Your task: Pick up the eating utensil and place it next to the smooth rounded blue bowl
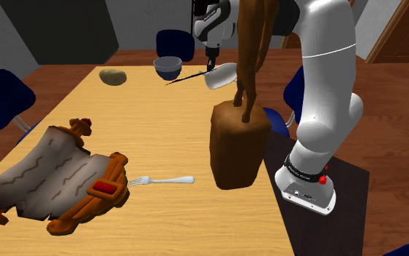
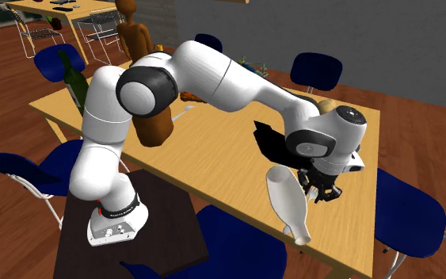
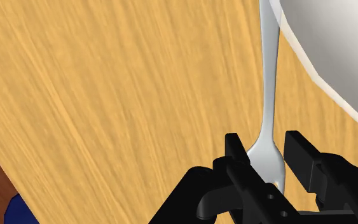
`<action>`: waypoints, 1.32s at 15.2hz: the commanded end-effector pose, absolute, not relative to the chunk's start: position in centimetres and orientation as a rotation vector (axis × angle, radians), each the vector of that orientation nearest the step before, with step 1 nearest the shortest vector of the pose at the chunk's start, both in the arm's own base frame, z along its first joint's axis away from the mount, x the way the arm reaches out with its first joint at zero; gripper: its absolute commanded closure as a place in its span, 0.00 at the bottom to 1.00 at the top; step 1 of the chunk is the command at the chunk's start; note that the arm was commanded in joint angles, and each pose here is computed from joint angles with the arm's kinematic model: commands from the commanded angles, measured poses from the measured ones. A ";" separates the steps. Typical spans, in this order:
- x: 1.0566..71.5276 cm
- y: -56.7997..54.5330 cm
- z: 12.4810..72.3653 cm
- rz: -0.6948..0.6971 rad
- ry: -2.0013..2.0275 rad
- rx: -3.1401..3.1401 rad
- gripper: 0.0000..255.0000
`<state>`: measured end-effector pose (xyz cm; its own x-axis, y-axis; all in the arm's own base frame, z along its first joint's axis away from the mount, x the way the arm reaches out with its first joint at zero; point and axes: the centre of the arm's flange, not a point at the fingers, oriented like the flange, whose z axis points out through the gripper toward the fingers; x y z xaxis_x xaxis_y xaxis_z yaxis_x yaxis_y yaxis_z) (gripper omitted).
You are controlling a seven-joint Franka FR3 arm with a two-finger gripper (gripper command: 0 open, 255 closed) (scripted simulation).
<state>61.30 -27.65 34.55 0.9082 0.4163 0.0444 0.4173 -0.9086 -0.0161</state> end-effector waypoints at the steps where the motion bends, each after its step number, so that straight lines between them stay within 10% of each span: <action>1: 61.3 -27.6 34.4 -0.059 -0.665 -3.042 1.00; 4: 61.3 -27.6 34.4 -0.059 -0.665 -3.042 1.00; 5: 61.3 -27.6 34.4 -0.059 -0.666 -3.042 0.00; 20: 61.1 -27.8 39.4 -0.059 -0.665 -3.042 0.00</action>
<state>61.14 -27.80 39.36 0.9080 0.4168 0.0430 0.4178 -0.9084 -0.0178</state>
